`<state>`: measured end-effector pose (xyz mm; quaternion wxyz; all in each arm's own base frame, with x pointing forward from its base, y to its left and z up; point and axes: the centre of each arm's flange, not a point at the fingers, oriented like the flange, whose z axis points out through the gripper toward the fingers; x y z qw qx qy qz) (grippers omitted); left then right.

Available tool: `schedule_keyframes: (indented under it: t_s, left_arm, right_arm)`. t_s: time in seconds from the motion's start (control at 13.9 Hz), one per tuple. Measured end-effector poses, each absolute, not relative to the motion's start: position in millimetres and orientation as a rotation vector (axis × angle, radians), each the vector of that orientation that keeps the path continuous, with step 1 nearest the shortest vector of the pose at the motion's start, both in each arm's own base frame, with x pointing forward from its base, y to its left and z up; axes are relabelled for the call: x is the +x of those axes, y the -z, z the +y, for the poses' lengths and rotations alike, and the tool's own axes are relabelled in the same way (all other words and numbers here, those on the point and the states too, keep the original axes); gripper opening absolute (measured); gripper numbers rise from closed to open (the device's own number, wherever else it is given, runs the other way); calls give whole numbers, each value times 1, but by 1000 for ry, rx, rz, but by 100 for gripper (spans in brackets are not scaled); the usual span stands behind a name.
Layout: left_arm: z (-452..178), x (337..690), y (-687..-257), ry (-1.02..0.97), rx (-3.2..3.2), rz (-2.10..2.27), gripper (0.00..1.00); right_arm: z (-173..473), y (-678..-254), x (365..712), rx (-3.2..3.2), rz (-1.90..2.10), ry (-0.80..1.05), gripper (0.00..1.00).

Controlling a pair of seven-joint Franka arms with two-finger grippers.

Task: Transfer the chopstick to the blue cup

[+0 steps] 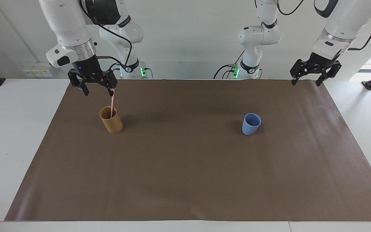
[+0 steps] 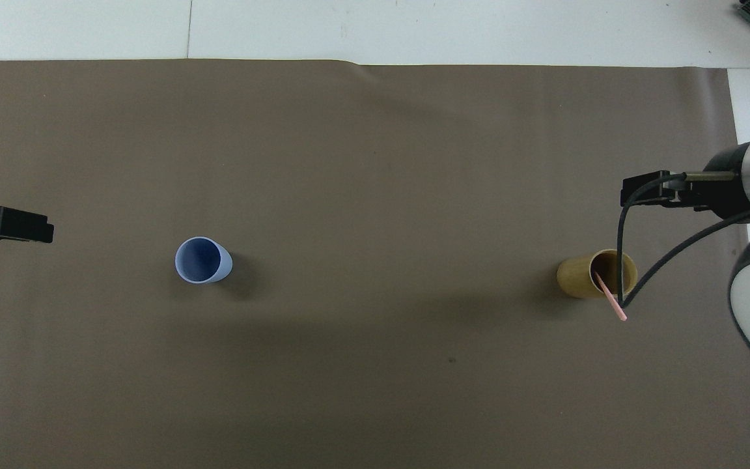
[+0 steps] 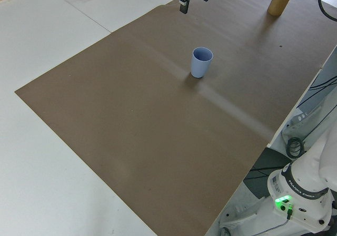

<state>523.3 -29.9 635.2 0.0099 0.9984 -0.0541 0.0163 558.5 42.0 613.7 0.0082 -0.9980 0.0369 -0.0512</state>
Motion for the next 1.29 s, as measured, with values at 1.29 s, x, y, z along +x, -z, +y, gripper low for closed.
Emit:
schedule_keyframes:
  t_s: [1.29]
  left_arm:
    - [-34,524,-617,15,3107,-175,100]
  right_arm:
    - [41,-613,558,-3118,119,154,100]
